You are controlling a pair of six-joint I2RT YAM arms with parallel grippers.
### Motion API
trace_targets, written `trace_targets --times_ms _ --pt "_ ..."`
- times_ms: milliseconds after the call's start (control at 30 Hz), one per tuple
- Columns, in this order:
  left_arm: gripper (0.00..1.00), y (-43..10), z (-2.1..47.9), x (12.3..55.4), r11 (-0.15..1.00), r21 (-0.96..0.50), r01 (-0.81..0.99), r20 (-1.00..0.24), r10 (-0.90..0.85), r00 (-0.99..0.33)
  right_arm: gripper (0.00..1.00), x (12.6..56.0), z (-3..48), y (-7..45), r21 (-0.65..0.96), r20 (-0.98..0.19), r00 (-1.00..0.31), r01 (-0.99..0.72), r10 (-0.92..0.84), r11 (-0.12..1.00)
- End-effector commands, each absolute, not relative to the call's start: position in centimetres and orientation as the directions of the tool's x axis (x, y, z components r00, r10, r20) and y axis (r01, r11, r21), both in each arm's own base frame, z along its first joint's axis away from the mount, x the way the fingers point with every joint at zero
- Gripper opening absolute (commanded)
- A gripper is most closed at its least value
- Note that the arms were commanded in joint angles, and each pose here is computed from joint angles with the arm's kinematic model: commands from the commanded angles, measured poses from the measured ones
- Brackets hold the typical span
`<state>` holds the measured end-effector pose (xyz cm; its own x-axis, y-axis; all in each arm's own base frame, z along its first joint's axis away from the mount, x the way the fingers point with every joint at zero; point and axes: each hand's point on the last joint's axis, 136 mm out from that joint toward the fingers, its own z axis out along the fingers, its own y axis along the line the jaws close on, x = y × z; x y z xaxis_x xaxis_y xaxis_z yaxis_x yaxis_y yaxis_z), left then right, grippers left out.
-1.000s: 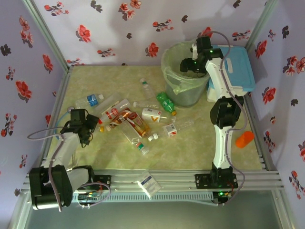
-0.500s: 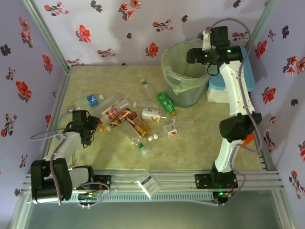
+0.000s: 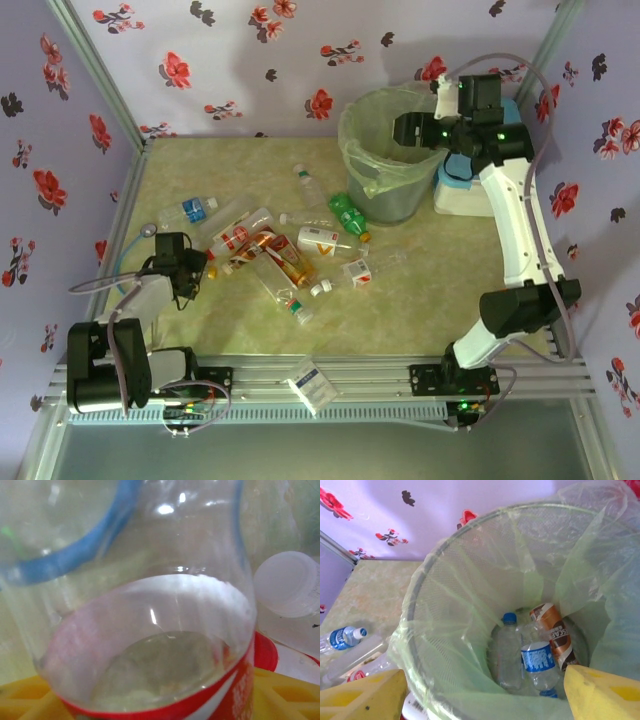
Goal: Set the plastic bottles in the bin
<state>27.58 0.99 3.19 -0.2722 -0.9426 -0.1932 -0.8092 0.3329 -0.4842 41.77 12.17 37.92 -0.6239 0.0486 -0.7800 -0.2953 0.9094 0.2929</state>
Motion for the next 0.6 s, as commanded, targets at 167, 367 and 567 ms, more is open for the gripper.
trace_targets --times_ms 167,367,567 --pt "0.63 1.8 3.9 26.3 0.326 -0.496 -0.805 -0.241 -0.942 -0.233 0.83 38.0 39.4 12.2 0.323 -0.806 -0.586 -0.316 0.085 0.892" --pt "0.52 1.8 6.3 25.7 0.350 -0.526 -0.775 -0.274 -0.933 -0.235 0.83 36.6 39.7 11.9 0.335 -0.812 -0.574 -0.310 0.106 0.890" --pt "0.40 -1.7 11.6 27.7 0.502 -0.630 -0.592 -0.365 -0.865 -0.346 0.83 35.9 40.6 13.6 0.406 -0.808 -0.569 -0.351 0.152 0.844"
